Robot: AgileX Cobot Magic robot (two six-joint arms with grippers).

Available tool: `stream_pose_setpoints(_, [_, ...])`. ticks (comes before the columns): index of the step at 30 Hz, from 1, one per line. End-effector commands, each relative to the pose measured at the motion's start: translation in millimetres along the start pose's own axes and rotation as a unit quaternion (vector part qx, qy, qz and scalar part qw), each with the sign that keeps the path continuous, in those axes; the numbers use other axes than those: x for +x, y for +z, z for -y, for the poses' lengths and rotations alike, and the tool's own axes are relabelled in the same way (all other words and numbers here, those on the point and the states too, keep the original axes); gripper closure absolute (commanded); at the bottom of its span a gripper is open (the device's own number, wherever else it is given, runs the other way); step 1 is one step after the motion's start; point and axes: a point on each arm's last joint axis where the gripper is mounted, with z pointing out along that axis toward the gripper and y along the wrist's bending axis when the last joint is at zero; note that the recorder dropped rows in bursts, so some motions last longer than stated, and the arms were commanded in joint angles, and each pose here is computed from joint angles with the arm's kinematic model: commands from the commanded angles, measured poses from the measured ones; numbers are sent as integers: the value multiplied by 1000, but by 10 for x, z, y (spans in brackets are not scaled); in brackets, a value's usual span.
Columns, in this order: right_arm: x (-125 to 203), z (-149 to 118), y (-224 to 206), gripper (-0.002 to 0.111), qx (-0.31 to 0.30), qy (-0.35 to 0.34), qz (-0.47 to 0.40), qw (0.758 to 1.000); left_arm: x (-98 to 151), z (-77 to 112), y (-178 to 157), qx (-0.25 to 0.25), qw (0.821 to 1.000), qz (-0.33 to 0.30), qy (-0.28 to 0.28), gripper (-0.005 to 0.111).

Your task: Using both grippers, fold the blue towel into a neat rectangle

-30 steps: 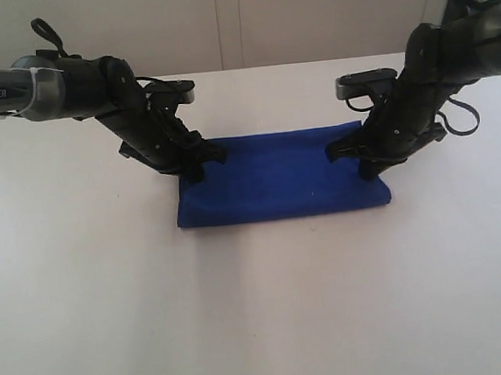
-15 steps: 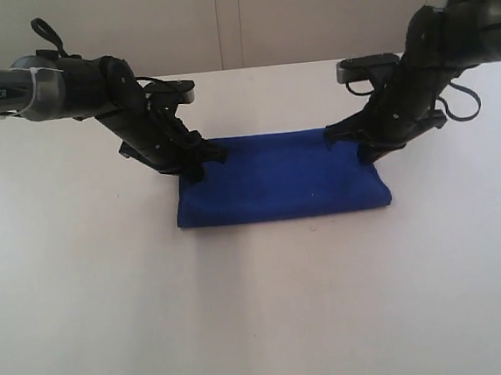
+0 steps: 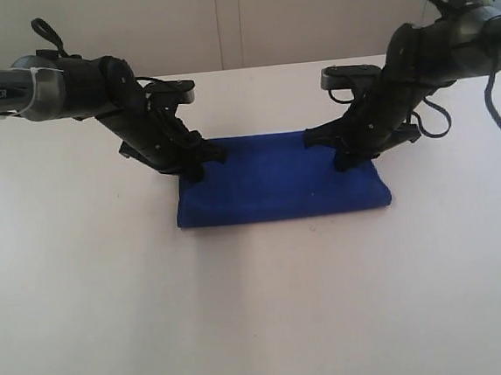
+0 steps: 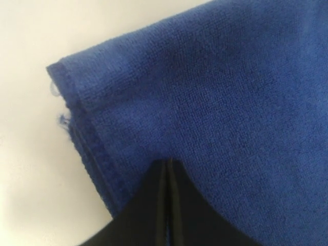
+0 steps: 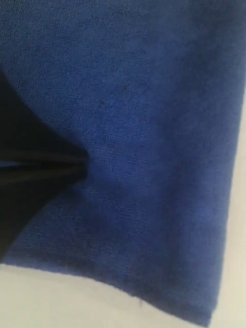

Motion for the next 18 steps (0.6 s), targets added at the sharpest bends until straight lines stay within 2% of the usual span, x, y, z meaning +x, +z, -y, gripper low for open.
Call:
stream_pose_setpoints(1, [21,92,-35,108,32,-15,-19,999,74,-30,98,0,1000,-22,-2,107])
stream_pose_setpoints(5, [-76,98,-241,108,36,-10,4,999,74,-30,98,0,1000,-22,-2,107])
stream_pose_setpoints(10, [-229,45,-448,108,29,-3,76,997,75,-31,98,0,1000,-23,-1,107])
stream_pose_setpoints(18, [-180,153,-103,108,43,-5,63,997,75,-31,98,0,1000,-23,-1,107])
